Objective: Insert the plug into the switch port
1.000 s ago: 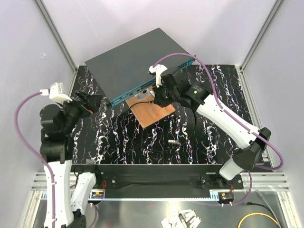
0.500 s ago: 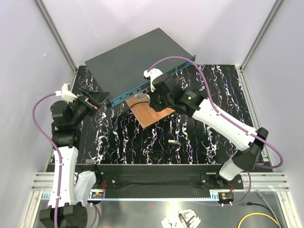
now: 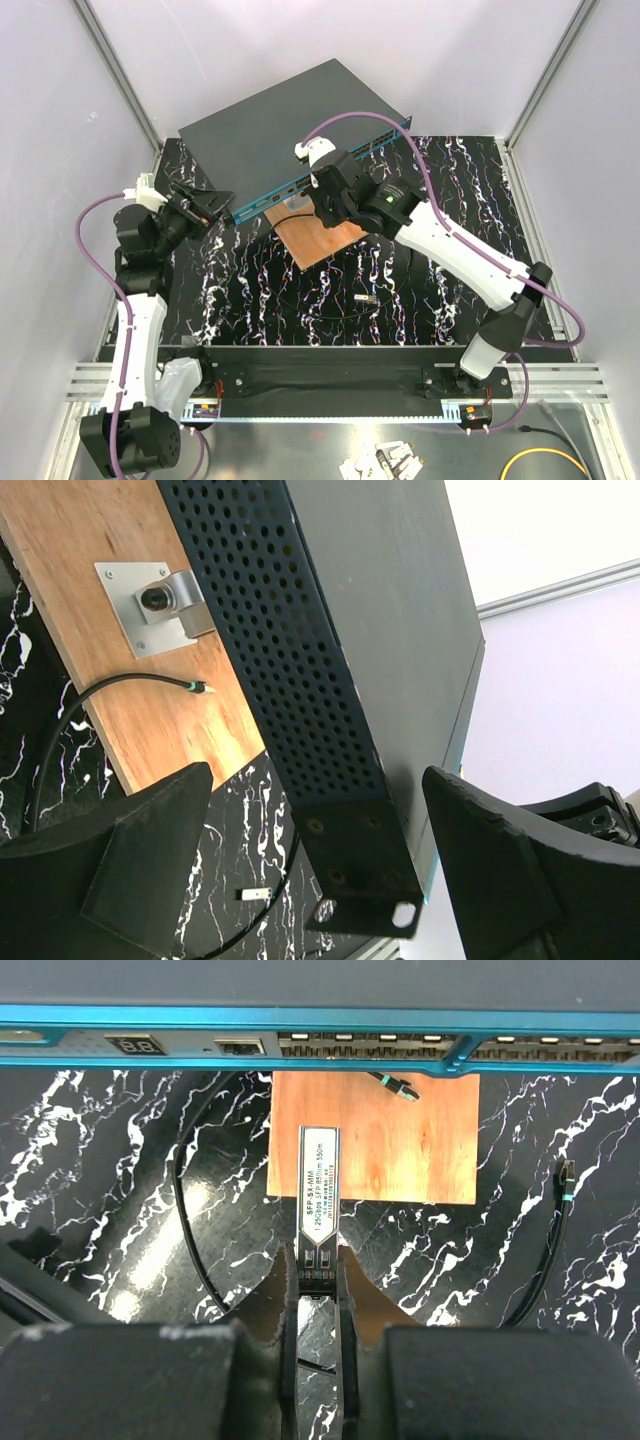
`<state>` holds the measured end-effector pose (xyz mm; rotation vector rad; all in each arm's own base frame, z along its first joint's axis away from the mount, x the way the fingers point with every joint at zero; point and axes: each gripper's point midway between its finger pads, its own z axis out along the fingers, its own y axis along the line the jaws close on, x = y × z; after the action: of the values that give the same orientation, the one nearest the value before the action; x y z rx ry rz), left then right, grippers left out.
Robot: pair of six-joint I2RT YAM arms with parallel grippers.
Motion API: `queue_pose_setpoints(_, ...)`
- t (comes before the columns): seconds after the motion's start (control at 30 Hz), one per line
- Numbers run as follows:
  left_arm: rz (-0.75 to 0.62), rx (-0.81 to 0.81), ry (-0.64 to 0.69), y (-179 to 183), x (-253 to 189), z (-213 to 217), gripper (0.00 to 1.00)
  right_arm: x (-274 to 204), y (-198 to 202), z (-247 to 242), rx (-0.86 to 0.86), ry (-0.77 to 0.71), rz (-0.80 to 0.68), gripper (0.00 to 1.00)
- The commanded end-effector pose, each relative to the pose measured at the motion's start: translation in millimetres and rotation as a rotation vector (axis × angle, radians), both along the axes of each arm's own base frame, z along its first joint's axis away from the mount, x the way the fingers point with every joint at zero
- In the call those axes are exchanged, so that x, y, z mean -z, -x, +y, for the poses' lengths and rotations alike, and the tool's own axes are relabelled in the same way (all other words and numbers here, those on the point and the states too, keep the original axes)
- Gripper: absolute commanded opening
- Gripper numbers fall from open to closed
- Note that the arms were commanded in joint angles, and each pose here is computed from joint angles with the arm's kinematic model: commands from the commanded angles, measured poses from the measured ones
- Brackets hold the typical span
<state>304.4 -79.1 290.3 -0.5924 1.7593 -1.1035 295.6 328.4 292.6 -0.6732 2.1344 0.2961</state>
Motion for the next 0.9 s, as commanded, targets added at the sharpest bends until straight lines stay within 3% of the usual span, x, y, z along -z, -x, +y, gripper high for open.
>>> queue_pose_setpoints(0.0, -0.111, 0.001, -0.033, -7.1, -29.8, -0.5, 0.91, -18.8, -6.6, 0.1, 0.013, 0.004, -0.054, 0.00)
queue_pose_setpoints(0.37, -0.126, 0.019, -0.065, -15.3, -33.1, -11.1, 0.90, -23.7, -5.8, 7.3, -0.026, 0.044, -0.017, 0.00)
queue_pose_setpoints(0.87, -0.168, 0.064, -0.039, -16.4, -44.4, -25.9, 0.69, -18.4, -7.0, 21.3, -0.024, 0.018, 0.030, 0.00)
